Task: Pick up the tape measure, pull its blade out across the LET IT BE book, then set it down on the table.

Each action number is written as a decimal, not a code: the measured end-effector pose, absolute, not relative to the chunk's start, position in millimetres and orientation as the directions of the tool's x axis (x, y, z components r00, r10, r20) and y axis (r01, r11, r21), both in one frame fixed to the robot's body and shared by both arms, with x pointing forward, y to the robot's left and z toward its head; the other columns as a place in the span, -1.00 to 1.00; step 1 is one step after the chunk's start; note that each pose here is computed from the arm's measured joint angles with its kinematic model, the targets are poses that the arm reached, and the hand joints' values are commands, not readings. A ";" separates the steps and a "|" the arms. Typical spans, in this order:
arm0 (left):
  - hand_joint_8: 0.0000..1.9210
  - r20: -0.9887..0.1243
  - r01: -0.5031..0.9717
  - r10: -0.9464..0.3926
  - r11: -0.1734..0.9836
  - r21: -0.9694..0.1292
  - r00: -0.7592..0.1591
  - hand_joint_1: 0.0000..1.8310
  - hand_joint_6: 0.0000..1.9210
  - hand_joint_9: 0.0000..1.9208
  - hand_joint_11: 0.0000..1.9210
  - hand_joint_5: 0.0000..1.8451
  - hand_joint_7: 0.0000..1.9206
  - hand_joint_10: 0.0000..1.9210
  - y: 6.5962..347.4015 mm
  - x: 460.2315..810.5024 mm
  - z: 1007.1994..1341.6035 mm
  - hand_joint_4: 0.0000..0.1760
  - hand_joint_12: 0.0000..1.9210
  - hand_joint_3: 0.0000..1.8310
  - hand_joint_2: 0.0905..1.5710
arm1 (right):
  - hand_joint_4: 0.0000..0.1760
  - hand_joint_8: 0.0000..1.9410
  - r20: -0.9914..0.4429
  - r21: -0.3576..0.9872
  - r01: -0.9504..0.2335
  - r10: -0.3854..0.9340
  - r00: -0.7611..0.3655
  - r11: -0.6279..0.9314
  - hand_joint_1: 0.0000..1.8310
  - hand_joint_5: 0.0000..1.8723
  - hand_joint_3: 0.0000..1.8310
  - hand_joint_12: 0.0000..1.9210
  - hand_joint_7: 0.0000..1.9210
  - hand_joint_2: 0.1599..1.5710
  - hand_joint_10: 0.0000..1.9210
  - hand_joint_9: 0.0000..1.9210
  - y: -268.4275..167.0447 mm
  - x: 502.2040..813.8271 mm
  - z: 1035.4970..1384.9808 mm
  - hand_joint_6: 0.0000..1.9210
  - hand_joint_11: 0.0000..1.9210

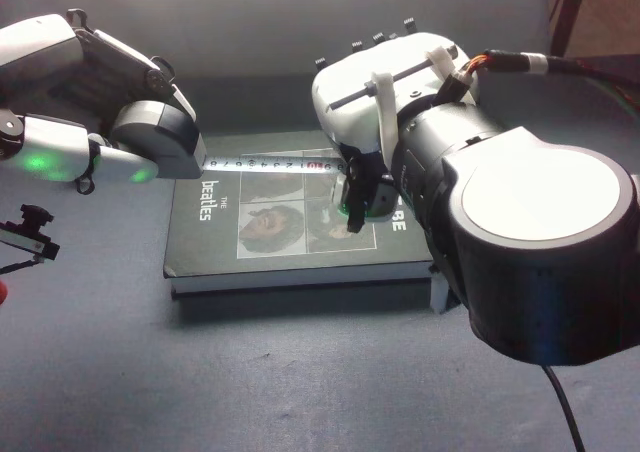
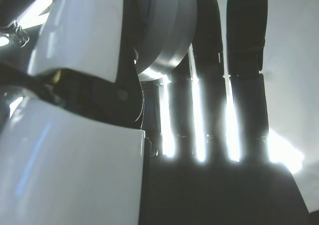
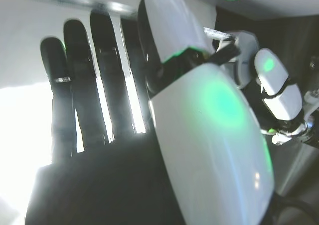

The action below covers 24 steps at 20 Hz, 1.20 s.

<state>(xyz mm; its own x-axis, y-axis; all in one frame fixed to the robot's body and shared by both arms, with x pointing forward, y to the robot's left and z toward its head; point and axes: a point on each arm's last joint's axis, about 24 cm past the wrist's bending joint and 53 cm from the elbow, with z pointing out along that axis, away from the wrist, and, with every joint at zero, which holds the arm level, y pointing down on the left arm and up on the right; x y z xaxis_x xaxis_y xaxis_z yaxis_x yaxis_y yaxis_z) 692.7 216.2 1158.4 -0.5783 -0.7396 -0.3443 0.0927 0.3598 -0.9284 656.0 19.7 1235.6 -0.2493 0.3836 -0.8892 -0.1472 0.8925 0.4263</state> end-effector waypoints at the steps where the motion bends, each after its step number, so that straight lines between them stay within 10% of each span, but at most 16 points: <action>1: -0.14 -0.344 0.093 -0.739 0.360 -0.928 -0.579 0.52 -0.32 0.05 0.04 0.12 0.10 0.24 216.1 692.6 1158.5 -1.00 0.01 -1.00 0.33 | -1.00 -0.98 -0.891 0.424 -0.151 0.383 -0.243 0.893 0.09 -0.20 -1.00 0.08 -0.15 0.52 -0.98 -0.26 19.9 656.3 1237.4 0.38 -0.72; 3: -0.14 -0.347 0.096 -0.736 0.362 -0.927 -0.581 0.52 -0.32 0.05 0.04 0.12 0.10 0.24 215.6 692.2 1158.4 -1.00 0.02 -1.00 0.33 | -1.00 -0.99 -0.891 0.425 -0.150 0.383 -0.244 0.893 0.08 -0.25 -1.00 0.05 -0.15 0.44 -0.99 -0.27 19.7 656.2 1236.9 -0.63 -0.71; 5: -0.14 -0.350 0.097 -0.734 0.365 -0.926 -0.581 0.52 -0.32 0.05 0.04 0.12 0.10 0.24 215.7 692.2 1158.2 -1.00 0.02 -1.00 0.33 | -1.00 -1.00 -0.891 0.424 -0.148 0.383 -0.242 0.893 0.08 -0.19 -1.00 0.04 -0.15 0.43 -0.99 -0.27 19.1 656.6 1237.0 -0.80 -0.71; 6: -0.15 -0.350 0.097 -0.735 0.364 -0.926 -0.581 0.52 -0.31 0.05 0.04 0.11 0.11 0.24 215.7 692.2 1158.2 -1.00 0.02 -1.00 0.33 | -1.00 -1.00 -0.891 0.425 -0.149 0.384 -0.243 0.893 0.11 -0.20 -0.99 0.07 -0.14 0.51 -0.99 -0.26 19.3 656.7 1237.0 0.34 -0.70; 18: -0.17 -0.353 0.099 -0.733 0.368 -0.925 -0.581 0.52 -0.33 0.05 0.05 0.12 0.12 0.23 216.2 692.4 1158.3 -1.00 0.00 -1.00 0.33 | -1.00 -1.00 -0.892 0.423 -0.133 0.386 -0.237 0.896 0.10 -0.19 -1.00 0.07 -0.14 0.52 -1.00 -0.28 12.0 663.2 1234.3 0.37 -0.73; 19: -0.17 -0.353 0.098 -0.735 0.367 -0.925 -0.579 0.52 -0.33 0.05 0.05 0.12 0.12 0.23 217.0 693.0 1158.6 -1.00 0.00 -1.00 0.33 | -1.00 -1.00 -0.894 0.418 -0.130 0.382 -0.233 0.899 0.06 -0.34 -1.00 0.05 -0.17 0.45 -0.99 -0.31 9.2 665.1 1232.3 -0.33 -0.75; 20: -0.17 -0.355 0.100 -0.734 0.368 -0.924 -0.580 0.52 -0.33 0.05 0.05 0.12 0.12 0.23 216.8 693.0 1158.9 -1.00 0.00 -1.00 0.33 | -1.00 -1.00 -0.894 0.418 -0.127 0.383 -0.235 0.899 0.06 -0.34 -1.00 0.05 -0.17 0.45 -0.99 -0.31 8.5 665.6 1231.4 -0.33 -0.75; 21: -0.18 -0.354 0.099 -0.734 0.368 -0.925 -0.579 0.52 -0.32 0.05 0.05 0.12 0.13 0.23 216.9 693.0 1158.9 -1.00 0.00 -1.00 0.33 | -1.00 -1.00 -0.893 0.418 -0.124 0.383 -0.235 0.900 0.05 -0.26 -1.00 0.03 -0.19 0.42 -1.00 -0.32 7.0 666.1 1231.3 -0.87 -0.75; 24: -0.18 -0.354 0.099 -0.734 0.368 -0.925 -0.579 0.52 -0.32 0.06 0.05 0.13 0.12 0.22 216.9 693.0 1158.9 -1.00 0.00 -1.00 0.32 | -1.00 -1.00 -0.893 0.419 -0.129 0.383 -0.235 0.899 0.05 -0.24 -1.00 0.03 -0.21 0.41 -1.00 -0.33 7.4 666.4 1232.4 -0.97 -0.75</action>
<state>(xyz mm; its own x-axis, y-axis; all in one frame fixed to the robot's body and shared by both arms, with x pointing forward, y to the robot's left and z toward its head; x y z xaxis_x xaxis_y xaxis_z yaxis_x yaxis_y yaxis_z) 693.0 216.9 1158.9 -0.5793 -0.7341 -0.3542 0.0995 0.3676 -0.9246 666.4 7.4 1232.4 -0.2345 0.3832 -0.8934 -0.1289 0.8987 0.4193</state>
